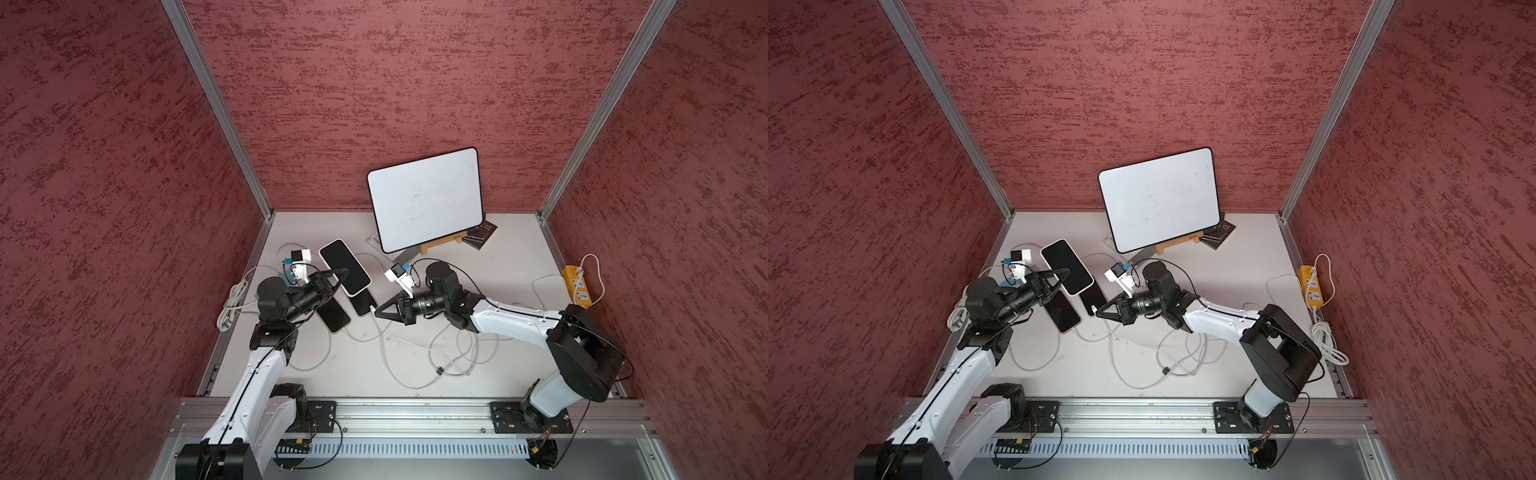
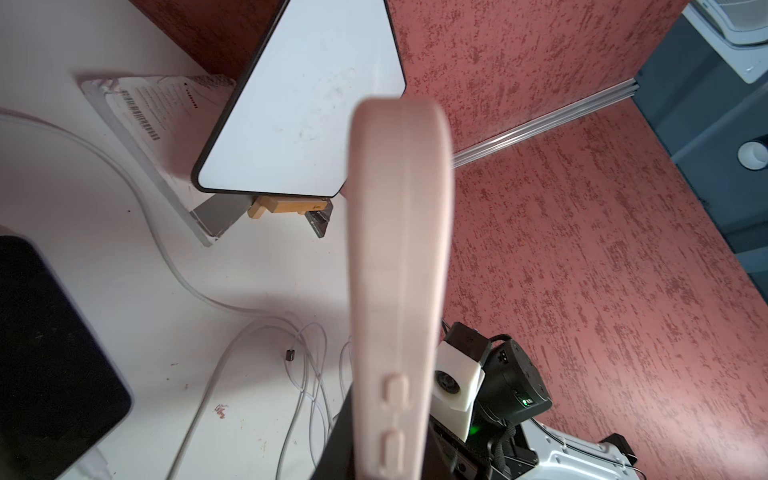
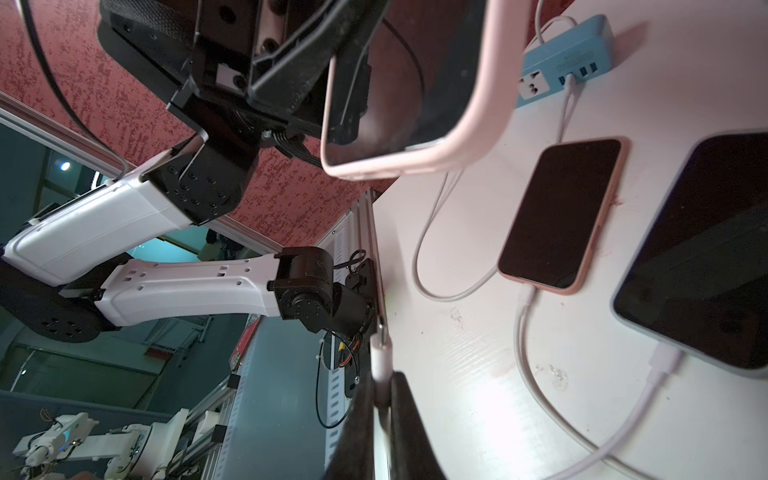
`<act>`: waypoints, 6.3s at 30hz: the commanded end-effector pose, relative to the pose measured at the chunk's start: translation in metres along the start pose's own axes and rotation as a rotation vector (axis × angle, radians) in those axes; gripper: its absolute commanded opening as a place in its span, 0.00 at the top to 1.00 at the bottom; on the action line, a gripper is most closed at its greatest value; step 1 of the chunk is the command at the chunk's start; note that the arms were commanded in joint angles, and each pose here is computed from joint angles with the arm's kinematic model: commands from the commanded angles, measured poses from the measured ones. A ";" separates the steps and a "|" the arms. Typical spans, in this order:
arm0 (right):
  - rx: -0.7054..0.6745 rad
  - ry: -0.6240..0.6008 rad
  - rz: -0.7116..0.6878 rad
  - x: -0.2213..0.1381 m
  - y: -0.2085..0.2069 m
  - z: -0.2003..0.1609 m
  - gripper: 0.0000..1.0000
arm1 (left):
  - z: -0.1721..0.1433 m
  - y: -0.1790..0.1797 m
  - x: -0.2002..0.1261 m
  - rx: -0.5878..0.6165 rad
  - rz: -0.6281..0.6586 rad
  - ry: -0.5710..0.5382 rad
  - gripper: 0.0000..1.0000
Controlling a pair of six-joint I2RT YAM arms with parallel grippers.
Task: Plug the charging cable into the phone
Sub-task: Insert the charging cable into the phone, then place the phone at the center of the board, then reset both arms
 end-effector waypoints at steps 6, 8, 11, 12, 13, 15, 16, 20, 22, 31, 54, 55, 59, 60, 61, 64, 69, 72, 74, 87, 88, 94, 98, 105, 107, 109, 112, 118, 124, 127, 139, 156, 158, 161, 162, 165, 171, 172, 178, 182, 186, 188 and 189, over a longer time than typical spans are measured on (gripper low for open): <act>-0.018 -0.114 0.091 -0.030 0.011 0.016 1.00 | -0.013 -0.043 0.021 0.167 -0.205 0.149 1.00; -0.027 -0.120 0.088 -0.033 0.011 0.017 1.00 | -0.018 -0.046 0.030 0.167 -0.214 0.186 1.00; -0.036 -0.138 0.110 -0.037 0.015 0.021 1.00 | -0.022 -0.045 0.039 0.162 -0.216 0.211 1.00; -0.040 -0.142 0.115 -0.038 0.017 0.022 1.00 | -0.022 -0.045 0.041 0.161 -0.219 0.215 1.00; -0.043 -0.145 0.117 -0.039 0.019 0.023 1.00 | -0.021 -0.044 0.042 0.160 -0.222 0.217 1.00; -0.048 -0.148 0.121 -0.042 0.021 0.024 1.00 | -0.019 -0.043 0.044 0.162 -0.227 0.223 1.00; -0.046 -0.154 0.122 -0.043 0.021 0.024 1.00 | -0.019 -0.043 0.046 0.164 -0.233 0.232 1.00; -0.034 -0.175 0.135 -0.045 0.021 0.025 1.00 | -0.018 -0.041 0.050 0.152 -0.260 0.247 1.00; -0.022 -0.183 0.137 -0.045 0.019 0.025 1.00 | -0.018 -0.040 0.051 0.145 -0.273 0.255 1.00; 0.005 -0.201 0.152 -0.042 0.011 0.027 1.00 | -0.022 -0.040 0.050 0.137 -0.290 0.275 1.00; 0.015 -0.218 0.132 -0.042 0.003 0.029 1.00 | -0.032 -0.031 0.057 0.119 -0.285 0.316 1.00; 0.015 -0.221 0.132 -0.043 0.003 0.029 1.00 | -0.033 -0.030 0.057 0.118 -0.284 0.319 1.00; 0.012 -0.225 0.133 -0.045 0.003 0.029 1.00 | -0.034 -0.027 0.057 0.113 -0.278 0.319 1.00; 0.011 -0.224 0.133 -0.046 0.004 0.029 1.00 | -0.034 -0.026 0.057 0.110 -0.276 0.319 1.00; 0.009 -0.222 0.134 -0.046 0.005 0.029 1.00 | -0.033 -0.026 0.057 0.110 -0.275 0.317 1.00; 0.003 -0.221 0.131 -0.048 0.006 0.029 1.00 | -0.033 -0.025 0.058 0.107 -0.273 0.317 1.00; 0.015 -0.220 0.115 -0.047 0.002 0.028 1.00 | -0.034 -0.026 0.058 0.107 -0.276 0.320 1.00; 0.023 -0.227 0.112 -0.047 -0.001 0.029 1.00 | -0.035 -0.027 0.057 0.111 -0.277 0.321 1.00; 0.027 -0.232 0.108 -0.047 -0.002 0.030 1.00 | -0.036 -0.026 0.057 0.112 -0.276 0.323 1.00; 0.062 -0.232 0.099 -0.044 -0.009 0.033 1.00 | -0.047 -0.019 0.061 0.125 -0.257 0.351 1.00; 0.063 -0.233 0.098 -0.044 -0.009 0.033 1.00 | -0.047 -0.018 0.061 0.125 -0.254 0.352 1.00; 0.069 -0.250 0.076 -0.047 -0.013 0.034 1.00 | -0.049 -0.014 0.060 0.125 -0.249 0.356 1.00; 0.068 -0.264 0.069 -0.048 -0.015 0.038 1.00 | -0.050 -0.014 0.060 0.128 -0.250 0.361 1.00; 0.057 -0.286 0.065 -0.049 -0.015 0.046 1.00 | -0.055 -0.009 0.058 0.125 -0.243 0.372 1.00; 0.058 -0.291 0.061 -0.049 -0.017 0.048 1.00 | -0.057 -0.008 0.058 0.124 -0.240 0.375 1.00; 0.058 -0.296 0.057 -0.049 -0.019 0.050 1.00 | -0.058 -0.007 0.058 0.124 -0.239 0.378 1.00; 0.060 -0.309 0.049 -0.048 -0.021 0.053 1.00 | -0.060 -0.006 0.058 0.122 -0.236 0.385 1.00; 0.074 -0.301 0.036 -0.049 -0.028 0.054 1.00 | -0.060 0.000 0.060 0.113 -0.211 0.380 1.00; 0.090 -0.274 0.016 -0.056 -0.028 0.036 0.69 | -0.054 -0.004 0.063 0.111 -0.202 0.366 1.00; 0.083 -0.254 0.008 -0.062 -0.021 0.027 0.56 | -0.048 -0.004 0.066 0.106 -0.191 0.351 1.00; 0.144 -0.199 -0.343 -0.128 -0.033 -0.006 0.32 | -0.033 0.080 0.120 -0.091 0.130 0.304 1.00; 0.175 -0.200 -0.431 -0.152 -0.043 -0.010 0.26 | -0.069 0.159 0.155 -0.121 0.594 0.340 0.26; 0.171 -0.196 -0.435 -0.153 -0.043 -0.008 0.24 | -0.063 0.155 0.139 -0.054 0.759 0.303 0.06; 0.170 -0.192 -0.451 -0.154 -0.043 -0.004 0.23 | -0.047 0.150 0.106 0.020 1.010 0.242 0.00; 0.171 -0.191 -0.462 -0.155 -0.044 -0.002 0.22 | -0.040 0.147 0.096 0.042 1.059 0.214 0.00; 0.171 -0.187 -0.559 -0.163 -0.048 0.004 0.20 | -0.016 0.134 0.066 0.127 1.157 0.084 0.00; 0.106 -0.239 -1.161 -0.234 -0.066 0.016 0.10 | 0.033 0.086 0.009 0.501 1.218 -0.369 0.00; 0.075 -0.253 -1.286 -0.251 -0.068 0.015 0.07 | 0.035 0.077 0.006 0.578 1.164 -0.420 0.00; -0.217 -0.320 -1.738 -0.310 -0.076 -0.024 0.02 | 0.045 0.078 -0.005 0.955 0.989 -0.558 0.00; -0.239 -0.282 -1.835 -0.327 -0.084 -0.053 0.02 | 0.059 0.084 -0.018 0.952 0.957 -0.581 0.03; -0.203 -0.329 -1.844 -0.334 -0.104 -0.064 0.02 | 0.072 0.121 -0.033 0.915 0.811 -0.617 0.02; -0.259 -0.356 -1.819 -0.330 -0.111 -0.056 0.01 | 0.089 0.131 -0.036 0.847 0.869 -0.606 0.01; -0.288 -0.376 -1.819 -0.331 -0.114 -0.053 0.01 | 0.092 0.132 -0.032 0.859 0.837 -0.584 0.02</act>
Point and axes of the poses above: each gripper's point midway between its finger pads, its own x axis out along the fingers, its own y axis along the line the jaws close on, z = x × y, the point moved 4 cm from there along -x, back along the fingers, and after that the axes turned 11 degrees about -x, right-handed, at the moved point
